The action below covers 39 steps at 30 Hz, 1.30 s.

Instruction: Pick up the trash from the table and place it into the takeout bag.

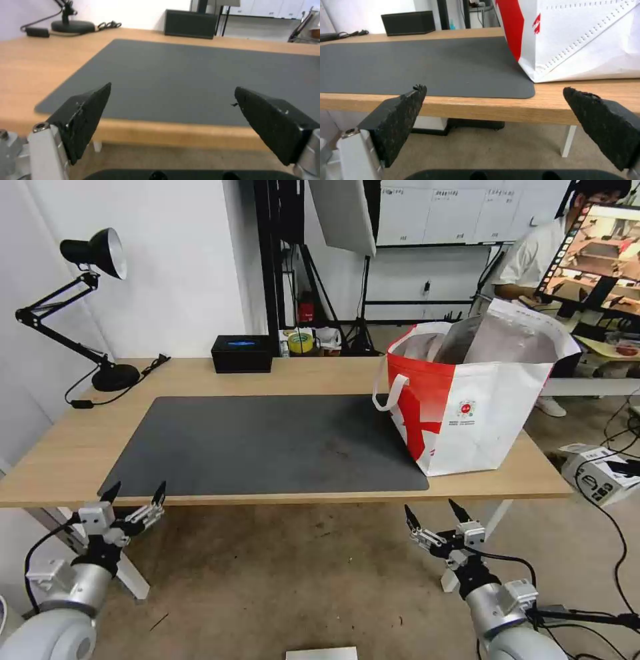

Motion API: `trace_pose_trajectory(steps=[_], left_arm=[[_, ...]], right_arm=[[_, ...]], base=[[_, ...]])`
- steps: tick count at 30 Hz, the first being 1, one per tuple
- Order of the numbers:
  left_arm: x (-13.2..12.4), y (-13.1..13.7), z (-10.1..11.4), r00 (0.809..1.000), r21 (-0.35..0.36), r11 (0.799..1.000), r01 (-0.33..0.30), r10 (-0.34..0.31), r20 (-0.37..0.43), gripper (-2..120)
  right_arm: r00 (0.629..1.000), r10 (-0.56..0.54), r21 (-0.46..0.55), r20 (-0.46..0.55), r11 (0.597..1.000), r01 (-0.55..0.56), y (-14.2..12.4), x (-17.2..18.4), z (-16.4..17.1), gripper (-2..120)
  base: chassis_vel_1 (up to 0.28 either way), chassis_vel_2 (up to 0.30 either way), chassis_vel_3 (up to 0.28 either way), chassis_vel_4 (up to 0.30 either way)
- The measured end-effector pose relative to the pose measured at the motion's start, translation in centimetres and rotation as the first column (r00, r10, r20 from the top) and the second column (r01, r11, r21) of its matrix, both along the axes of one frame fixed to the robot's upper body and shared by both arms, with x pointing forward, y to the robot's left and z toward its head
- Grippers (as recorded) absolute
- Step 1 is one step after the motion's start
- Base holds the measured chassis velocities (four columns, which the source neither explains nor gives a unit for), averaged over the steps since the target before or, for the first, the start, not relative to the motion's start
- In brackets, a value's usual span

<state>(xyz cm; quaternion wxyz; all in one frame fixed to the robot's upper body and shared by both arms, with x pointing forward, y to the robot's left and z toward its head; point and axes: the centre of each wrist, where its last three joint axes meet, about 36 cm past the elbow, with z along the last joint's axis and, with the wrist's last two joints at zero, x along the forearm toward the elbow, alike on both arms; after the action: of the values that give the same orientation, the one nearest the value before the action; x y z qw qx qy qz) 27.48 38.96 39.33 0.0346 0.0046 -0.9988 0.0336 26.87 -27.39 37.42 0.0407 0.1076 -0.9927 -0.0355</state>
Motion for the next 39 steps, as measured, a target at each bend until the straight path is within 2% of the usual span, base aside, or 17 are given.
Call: trace_pose_trajectory(steps=[13, 39], left_arm=[[-1.5, -0.4, -1.8, 1.000, -0.017, 1.000, 0.006, -0.006, -0.031, 100], [-1.5, -0.2, -1.9, 0.999, -0.015, 1.000, 0.019, -0.019, -0.039, 100]], right_arm=[[1.000, 0.000, 0.000, 0.000, 1.000, 0.000, 0.0, 0.0, 0.0, 100], [1.000, 0.000, 0.000, 0.000, 1.000, 0.000, 0.0, 0.0, 0.0, 100]], base=[[0.000, 0.000, 0.000, 0.000], [0.000, 0.000, 0.000, 0.000]])
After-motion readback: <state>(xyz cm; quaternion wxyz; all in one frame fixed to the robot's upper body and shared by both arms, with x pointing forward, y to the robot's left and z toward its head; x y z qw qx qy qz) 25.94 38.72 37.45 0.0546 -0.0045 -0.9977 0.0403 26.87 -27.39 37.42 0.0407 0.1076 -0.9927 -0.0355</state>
